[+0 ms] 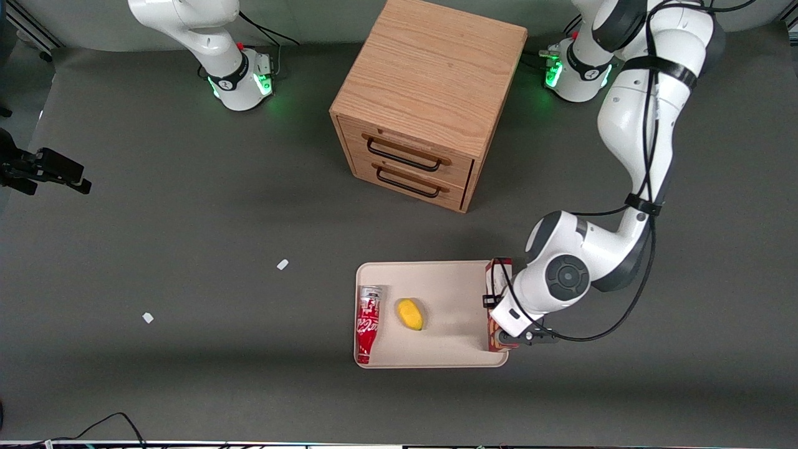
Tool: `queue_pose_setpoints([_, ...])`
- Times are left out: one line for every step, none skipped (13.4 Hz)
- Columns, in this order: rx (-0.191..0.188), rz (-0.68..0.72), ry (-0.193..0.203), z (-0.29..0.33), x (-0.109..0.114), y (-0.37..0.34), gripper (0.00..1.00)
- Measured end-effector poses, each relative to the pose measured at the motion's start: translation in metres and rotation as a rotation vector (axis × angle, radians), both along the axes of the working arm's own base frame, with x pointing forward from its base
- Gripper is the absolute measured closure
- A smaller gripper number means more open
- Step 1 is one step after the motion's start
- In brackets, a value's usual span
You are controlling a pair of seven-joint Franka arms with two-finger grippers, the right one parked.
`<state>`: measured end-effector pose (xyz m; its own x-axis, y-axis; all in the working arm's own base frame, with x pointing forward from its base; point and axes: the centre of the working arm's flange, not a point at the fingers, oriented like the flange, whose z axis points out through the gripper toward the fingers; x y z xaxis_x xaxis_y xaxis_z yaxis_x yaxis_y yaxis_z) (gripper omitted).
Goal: Place red cookie box on tray
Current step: 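Lower the box upright onto the tray and open the left gripper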
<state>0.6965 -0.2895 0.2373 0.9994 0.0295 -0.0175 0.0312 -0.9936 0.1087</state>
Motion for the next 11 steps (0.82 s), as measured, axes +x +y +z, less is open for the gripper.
queue_pose_setpoints([0.000,0.004,0.000,-0.0046,-0.0009,-0.0036,0.87])
queue_pose_setpoints([-0.001,0.007,-0.002,-0.0033,-0.0005,-0.0047,0.87])
queue_pose_setpoints([0.000,0.009,-0.001,-0.0040,-0.0005,-0.0046,0.87])
queue_pose_setpoints([0.000,0.011,-0.001,-0.0040,-0.0004,-0.0045,0.87])
queue_pose_setpoints([0.004,0.010,-0.004,-0.0040,0.0001,-0.0037,0.80])
queue_pose_setpoints([0.021,0.000,-0.012,-0.0050,0.0007,-0.0022,0.69])
queue_pose_setpoints([0.041,-0.009,-0.022,-0.0060,0.0011,-0.0009,0.58])
queue_pose_setpoints([0.050,-0.012,-0.028,-0.0059,0.0015,-0.0004,0.46])
queue_pose_setpoints([0.054,-0.013,-0.031,-0.0054,0.0020,-0.0001,0.34])
queue_pose_setpoints([0.055,-0.013,-0.034,-0.0047,0.0024,0.0000,0.22])
queue_pose_setpoints([0.054,-0.011,-0.036,-0.0038,0.0030,0.0001,0.10])
